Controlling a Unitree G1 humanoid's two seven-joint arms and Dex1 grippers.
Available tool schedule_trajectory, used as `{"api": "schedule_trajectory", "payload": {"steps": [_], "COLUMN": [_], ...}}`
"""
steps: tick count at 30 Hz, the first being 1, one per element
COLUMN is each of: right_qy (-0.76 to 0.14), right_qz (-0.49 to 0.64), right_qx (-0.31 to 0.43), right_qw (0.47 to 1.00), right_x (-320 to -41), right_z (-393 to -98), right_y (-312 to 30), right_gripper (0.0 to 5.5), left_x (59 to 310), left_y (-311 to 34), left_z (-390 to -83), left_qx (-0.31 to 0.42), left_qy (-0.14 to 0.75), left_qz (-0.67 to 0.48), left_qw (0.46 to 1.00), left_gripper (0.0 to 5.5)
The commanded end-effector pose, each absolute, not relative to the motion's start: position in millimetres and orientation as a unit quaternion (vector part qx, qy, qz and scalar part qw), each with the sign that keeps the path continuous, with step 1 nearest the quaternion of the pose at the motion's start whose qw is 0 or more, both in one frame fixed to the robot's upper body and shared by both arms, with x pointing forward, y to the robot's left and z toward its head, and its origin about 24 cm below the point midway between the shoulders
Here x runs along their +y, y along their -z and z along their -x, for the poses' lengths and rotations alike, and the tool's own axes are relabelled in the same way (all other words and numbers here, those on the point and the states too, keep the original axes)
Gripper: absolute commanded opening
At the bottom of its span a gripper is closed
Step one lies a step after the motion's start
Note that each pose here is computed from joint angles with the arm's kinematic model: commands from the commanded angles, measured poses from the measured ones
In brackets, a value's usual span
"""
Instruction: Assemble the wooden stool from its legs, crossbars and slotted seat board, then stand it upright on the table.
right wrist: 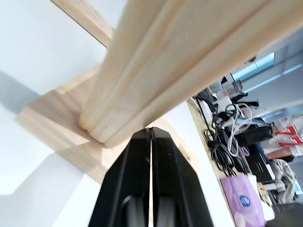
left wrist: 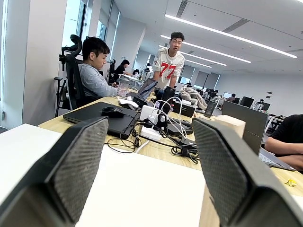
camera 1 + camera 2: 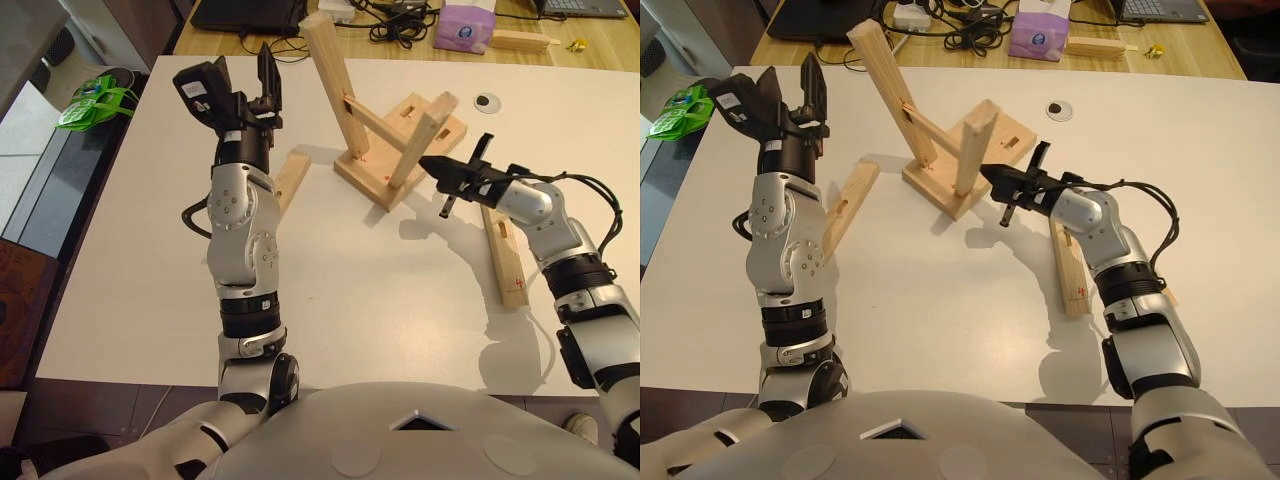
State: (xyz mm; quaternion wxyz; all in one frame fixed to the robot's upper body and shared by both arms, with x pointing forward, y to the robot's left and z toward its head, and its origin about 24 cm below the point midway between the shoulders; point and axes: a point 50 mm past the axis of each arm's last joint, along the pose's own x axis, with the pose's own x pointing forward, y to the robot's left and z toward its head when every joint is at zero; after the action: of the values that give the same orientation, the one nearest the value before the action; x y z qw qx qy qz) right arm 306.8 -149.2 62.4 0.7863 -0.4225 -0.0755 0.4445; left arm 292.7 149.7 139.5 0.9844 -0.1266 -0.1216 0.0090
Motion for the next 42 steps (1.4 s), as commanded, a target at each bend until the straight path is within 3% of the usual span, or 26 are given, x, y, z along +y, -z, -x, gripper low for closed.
{"api": "schedule_trajectory", "payload": {"steps": [1, 7, 18, 23, 26, 32, 42], "right_qy": [-0.486, -0.511, -0.358, -0.343, -0.384, -0.357, -0.361], "right_qz": [0.407, 0.391, 0.468, 0.534, 0.571, 0.607, 0.639], "right_qx": [-0.101, -0.118, -0.041, 0.035, 0.089, 0.085, 0.138], "right_qw": [0.767, 0.756, 0.807, 0.772, 0.72, 0.705, 0.665], "right_x": [-118.1, -84.0, -160.4, -178.2, -174.9, -157.2, -175.5], "right_z": [-296.9, -289.8, -354.9, -368.3, -364.6, -375.1, -377.2], "right_y": [-67.0, -69.1, -85.8, -72.5, -54.6, -57.3, -61.1], "right_gripper": [0.0, 0.0, 0.0, 0.0, 0.0, 0.0, 0.0], "left_x": [148.4, 150.1, 156.8, 153.8, 155.3, 151.5, 149.4], "left_y": [-143.0, -137.9, -135.4, -135.2, -134.5, -136.0, -135.9], "left_z": [-293.5, -292.3, -294.0, -293.9, -293.1, -293.8, -294.1], "left_qx": [-0.125, -0.118, -0.12, -0.12, -0.119, -0.121, -0.121], "left_qy": [-0.003, -0.014, -0.04, -0.036, -0.041, -0.037, -0.03], "left_qz": [0.121, 0.124, 0.126, 0.13, 0.131, 0.135, 0.138], "left_qw": [0.985, 0.985, 0.984, 0.984, 0.983, 0.983, 0.983], "left_gripper": [3.26, 3.26, 3.26, 3.26, 3.26, 3.26, 3.26]}}
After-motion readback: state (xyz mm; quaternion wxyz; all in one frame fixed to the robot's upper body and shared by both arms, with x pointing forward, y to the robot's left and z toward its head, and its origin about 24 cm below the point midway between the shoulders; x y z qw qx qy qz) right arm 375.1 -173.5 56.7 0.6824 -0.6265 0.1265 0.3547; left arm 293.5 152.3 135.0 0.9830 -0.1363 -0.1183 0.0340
